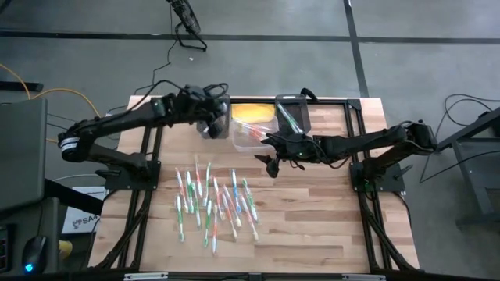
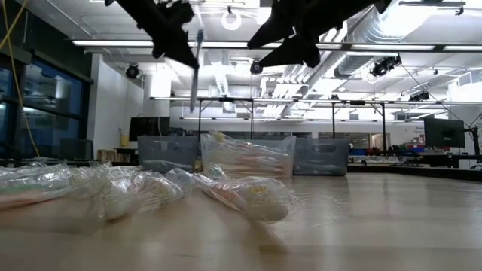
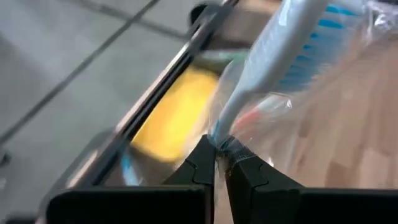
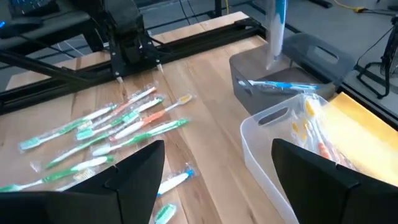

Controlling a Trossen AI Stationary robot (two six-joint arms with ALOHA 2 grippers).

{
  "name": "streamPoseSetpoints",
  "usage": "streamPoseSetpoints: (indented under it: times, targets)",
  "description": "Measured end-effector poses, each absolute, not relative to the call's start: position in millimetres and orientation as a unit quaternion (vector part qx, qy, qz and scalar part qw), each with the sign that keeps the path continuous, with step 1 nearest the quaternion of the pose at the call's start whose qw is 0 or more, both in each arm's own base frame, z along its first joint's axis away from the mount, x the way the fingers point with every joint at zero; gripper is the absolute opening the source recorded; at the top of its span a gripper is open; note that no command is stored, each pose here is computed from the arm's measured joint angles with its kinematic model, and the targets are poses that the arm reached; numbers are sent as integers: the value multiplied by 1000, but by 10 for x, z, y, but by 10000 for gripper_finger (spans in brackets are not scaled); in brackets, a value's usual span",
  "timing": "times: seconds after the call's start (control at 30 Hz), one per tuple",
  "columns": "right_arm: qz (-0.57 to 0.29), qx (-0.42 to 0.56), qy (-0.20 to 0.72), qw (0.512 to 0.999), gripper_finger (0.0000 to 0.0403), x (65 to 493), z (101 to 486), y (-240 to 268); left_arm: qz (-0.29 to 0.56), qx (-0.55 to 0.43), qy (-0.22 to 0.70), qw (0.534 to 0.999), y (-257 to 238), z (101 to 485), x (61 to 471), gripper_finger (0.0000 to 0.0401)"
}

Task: Pick & Place Toothbrushes
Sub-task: Put the blue toothbrush into the left black bin

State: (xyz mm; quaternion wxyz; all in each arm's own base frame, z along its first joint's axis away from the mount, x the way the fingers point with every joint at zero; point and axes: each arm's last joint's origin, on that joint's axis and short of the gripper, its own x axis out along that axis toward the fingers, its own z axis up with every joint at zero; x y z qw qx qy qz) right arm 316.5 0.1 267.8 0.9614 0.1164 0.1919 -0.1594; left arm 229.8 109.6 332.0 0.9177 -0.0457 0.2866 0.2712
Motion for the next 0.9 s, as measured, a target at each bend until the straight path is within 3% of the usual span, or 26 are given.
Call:
streamPoseSetpoints:
  times: [0.47, 0.73, 0.9]
  targets:
    - [-159, 117, 191, 961, 291, 3167, 2679, 1, 334, -215, 356, 846, 1939, 2928, 1973, 8]
    - [-159, 116, 191, 962, 291, 3169, 2679, 2, 312, -240, 450, 801, 2220, 3108, 2104, 8]
    - [-159, 116, 190, 962, 291, 3169, 2679, 2, 302, -255, 509, 765, 2339, 3021, 2253, 8]
